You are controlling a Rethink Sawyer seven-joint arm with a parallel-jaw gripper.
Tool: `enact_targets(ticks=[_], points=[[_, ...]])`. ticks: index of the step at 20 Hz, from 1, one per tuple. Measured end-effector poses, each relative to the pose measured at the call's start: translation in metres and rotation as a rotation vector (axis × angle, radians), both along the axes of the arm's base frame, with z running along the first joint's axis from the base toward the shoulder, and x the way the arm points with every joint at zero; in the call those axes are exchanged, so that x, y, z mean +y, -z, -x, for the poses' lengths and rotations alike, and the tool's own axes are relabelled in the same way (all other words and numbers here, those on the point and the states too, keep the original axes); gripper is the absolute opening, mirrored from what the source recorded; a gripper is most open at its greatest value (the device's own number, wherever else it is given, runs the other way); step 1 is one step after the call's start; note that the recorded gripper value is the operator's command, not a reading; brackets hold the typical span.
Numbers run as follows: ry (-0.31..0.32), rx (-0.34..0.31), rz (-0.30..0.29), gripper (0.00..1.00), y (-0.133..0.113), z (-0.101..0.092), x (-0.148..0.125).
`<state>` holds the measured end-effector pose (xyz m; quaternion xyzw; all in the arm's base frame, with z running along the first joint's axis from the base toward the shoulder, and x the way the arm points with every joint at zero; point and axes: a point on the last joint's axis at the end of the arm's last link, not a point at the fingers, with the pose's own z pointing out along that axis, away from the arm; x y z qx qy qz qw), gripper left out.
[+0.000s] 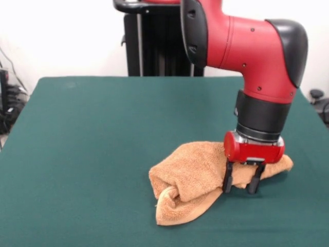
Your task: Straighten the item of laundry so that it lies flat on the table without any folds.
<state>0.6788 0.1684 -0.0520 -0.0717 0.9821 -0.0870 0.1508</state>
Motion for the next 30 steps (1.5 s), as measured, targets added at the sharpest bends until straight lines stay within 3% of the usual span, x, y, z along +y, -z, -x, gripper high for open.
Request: enact_targets(ticks=[11,16,25,30], points=[[0.013,0.015,-0.01,1.0,-0.003,0.007,-0.005],[0.067,0.043,-0.057,1.0,-0.009,0.014,-0.044],[0.09,0.09,-0.052,1.0,-0.015,0.04,-0.102],[0.068,0.11,-0.042,1.0,-0.017,0.054,-0.105]])
